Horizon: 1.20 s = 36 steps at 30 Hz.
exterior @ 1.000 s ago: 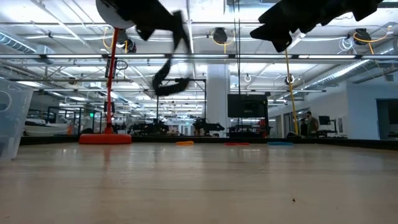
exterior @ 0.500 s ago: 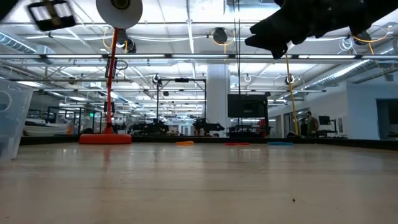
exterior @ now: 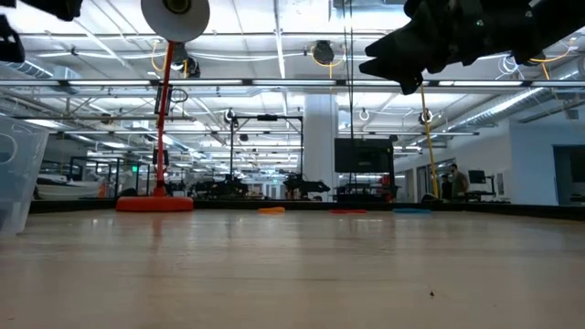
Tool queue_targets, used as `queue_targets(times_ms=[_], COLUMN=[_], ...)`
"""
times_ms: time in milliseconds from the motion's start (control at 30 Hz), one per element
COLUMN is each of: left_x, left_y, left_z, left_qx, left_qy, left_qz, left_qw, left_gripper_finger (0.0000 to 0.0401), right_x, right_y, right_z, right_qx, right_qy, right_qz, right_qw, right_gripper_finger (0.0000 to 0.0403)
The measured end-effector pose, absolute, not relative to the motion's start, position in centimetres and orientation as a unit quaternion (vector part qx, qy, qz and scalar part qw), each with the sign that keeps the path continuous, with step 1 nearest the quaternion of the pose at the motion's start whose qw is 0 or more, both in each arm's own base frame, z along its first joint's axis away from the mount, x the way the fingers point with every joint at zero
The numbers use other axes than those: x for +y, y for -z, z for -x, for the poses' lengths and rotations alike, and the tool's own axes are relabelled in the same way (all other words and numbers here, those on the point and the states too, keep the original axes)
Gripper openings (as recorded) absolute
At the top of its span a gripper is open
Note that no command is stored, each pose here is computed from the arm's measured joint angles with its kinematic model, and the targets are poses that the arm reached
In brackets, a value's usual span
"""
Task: Pick and place rubber bands into bin
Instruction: Put the black rubber band into the transparent bin
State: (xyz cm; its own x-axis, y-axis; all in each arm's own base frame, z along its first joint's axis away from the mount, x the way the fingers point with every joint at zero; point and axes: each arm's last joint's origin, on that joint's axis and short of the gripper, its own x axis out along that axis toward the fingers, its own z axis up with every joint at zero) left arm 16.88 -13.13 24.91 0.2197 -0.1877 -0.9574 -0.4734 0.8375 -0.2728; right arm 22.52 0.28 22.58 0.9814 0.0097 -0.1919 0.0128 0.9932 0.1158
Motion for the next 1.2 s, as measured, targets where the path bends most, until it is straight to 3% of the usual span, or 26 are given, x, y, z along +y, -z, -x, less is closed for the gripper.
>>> queue_targets(times_ms=[433,833,1200], left_x=[-15.1,-15.7,-15.5], left_y=[-20.2,-20.2,-20.2], left_z=[-18.9,-20.1,-20.2], left_qx=[0.696,0.646,0.643], left_qy=[-0.129,-0.107,-0.131], left_qz=[0.207,0.222,0.245], left_qw=[0.675,0.722,0.714], left_gripper_finger=[0.0010,0.0007,0.0077], right_x=[0.3,0.3,0.3], right_y=[-22.6,-22.6,-22.5], right_z=[-22.5,-22.5,-22.5], right_qx=[0.094,0.096,0.098], right_qy=[0.000,0.001,0.000], right_qz=[-0.058,-0.058,-0.055], right_qw=[0.994,0.994,0.994], right_gripper_finger=[0.0183,0.0183,0.0183])
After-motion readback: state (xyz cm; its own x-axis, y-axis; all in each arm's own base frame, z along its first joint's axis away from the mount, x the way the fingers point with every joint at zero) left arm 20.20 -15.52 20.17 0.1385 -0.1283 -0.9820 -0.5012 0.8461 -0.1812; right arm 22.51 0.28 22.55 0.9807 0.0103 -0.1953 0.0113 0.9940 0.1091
